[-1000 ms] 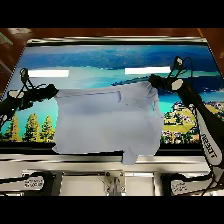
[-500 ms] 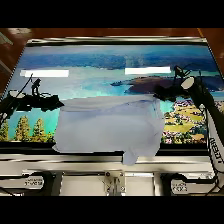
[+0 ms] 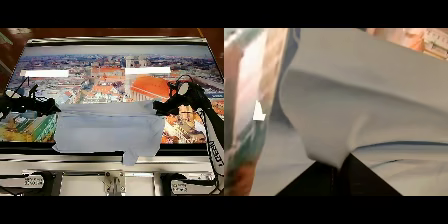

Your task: Fold the shirts.

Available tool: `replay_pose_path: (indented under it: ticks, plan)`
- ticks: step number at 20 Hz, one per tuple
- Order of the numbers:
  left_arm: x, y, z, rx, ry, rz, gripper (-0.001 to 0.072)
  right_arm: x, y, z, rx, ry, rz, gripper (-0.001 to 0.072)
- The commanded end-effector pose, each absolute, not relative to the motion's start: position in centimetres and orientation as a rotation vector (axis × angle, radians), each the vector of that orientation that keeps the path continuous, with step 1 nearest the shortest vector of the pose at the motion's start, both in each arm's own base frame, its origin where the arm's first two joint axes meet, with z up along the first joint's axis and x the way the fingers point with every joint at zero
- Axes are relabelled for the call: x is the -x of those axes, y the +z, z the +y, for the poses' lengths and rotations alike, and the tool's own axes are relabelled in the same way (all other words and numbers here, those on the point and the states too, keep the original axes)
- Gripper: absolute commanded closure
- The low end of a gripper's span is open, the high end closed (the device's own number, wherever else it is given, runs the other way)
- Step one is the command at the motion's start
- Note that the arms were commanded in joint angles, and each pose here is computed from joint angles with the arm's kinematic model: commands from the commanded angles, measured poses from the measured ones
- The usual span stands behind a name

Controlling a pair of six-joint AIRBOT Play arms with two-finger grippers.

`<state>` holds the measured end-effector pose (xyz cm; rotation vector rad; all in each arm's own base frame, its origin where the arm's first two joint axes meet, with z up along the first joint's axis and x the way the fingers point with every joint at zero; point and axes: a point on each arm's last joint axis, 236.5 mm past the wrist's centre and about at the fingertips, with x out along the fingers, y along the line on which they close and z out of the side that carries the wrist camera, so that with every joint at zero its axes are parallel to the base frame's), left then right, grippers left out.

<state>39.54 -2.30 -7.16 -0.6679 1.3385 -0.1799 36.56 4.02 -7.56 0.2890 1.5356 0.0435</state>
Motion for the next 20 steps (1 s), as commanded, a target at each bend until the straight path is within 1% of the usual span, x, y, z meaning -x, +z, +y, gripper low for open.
replay_pose_path:
  ticks: [1, 2, 3, 4, 5, 7, 9, 10, 11, 12, 13, 14, 15, 17, 19, 20]
  plan:
    - [-39.4, -7.8, -3.2, 0.662, -0.185, 1.362, 0.0644, -36.5, -8.1, 3.8, -0.296, 0.013, 1.53, 0.0614]
    - [-39.2, -8.0, -3.5, 0.663, -0.191, 1.376, 0.0549, -36.6, -8.0, 4.0, -0.306, 0.017, 1.527, 0.0483]
    - [-39.0, -8.0, -3.6, 0.665, -0.197, 1.387, 0.0376, -36.6, -7.9, 4.3, -0.317, 0.025, 1.525, 0.0252]
    - [-38.5, -7.9, -3.6, 0.672, -0.205, 1.403, 0.0233, -36.7, -7.7, 4.3, -0.313, 0.033, 1.52, 0.0142]
    - [-38.0, -7.4, -3.3, 0.681, -0.215, 1.423, 0.0222, -36.4, -7.3, 4.2, -0.277, 0.061, 1.537, 0.0145]
    - [-36.8, -5.7, -1.8, 0.705, -0.232, 1.464, 0.0222, -34.1, -5.7, 2.3, -0.079, 0.135, 1.621, 0.0144]
    - [-34.4, -4.3, 1.5, 0.678, -0.191, 1.507, 0.0223, -31.2, -3.4, -3.9, 0.174, -0.016, 1.714, 0.0145]
    - [-32.5, -3.9, 3.6, 0.647, -0.146, 1.539, 0.0223, -30.3, -1.9, -6.6, 0.239, -0.099, 1.723, 0.0145]
    - [-30.3, -3.7, 5.6, 0.605, -0.095, 1.573, 0.0223, -29.7, -0.9, -8.1, 0.221, -0.142, 1.706, 0.0146]
    - [-28.2, -3.9, 7.3, 0.582, -0.042, 1.598, 0.0223, -29.0, -0.5, -8.7, 0.133, -0.157, 1.678, 0.0146]
    - [-26.0, -4.4, 8.0, 0.61, 0.002, 1.612, 0.0211, -28.2, -0.8, -8.6, 0.002, -0.15, 1.654, 0.0146]
    - [-24.0, -5.0, 7.4, 0.681, 0.011, 1.627, 0.0063, -27.4, -1.3, -8.1, -0.131, -0.135, 1.633, 0.0145]
    - [-22.0, -5.8, 5.7, 0.748, -0.052, 1.645, -0.0001, -26.7, -2.0, -7.4, -0.259, -0.12, 1.613, 0.0145]
    - [-19.4, -7.4, 2.8, 0.811, -0.175, 1.677, 0.0, -25.9, -3.5, -5.6, -0.461, -0.068, 1.572, 0.0145]
    - [-17.8, -8.9, 1.2, 0.816, -0.207, 1.713, 0.0009, -25.1, -4.6, -3.9, -0.549, -0.021, 1.576, 0.0145]
    - [-17.5, -9.5, 0.9, 0.816, -0.201, 1.717, 0.0064, -24.8, -5.2, -3.2, -0.567, -0.006, 1.583, 0.0145]
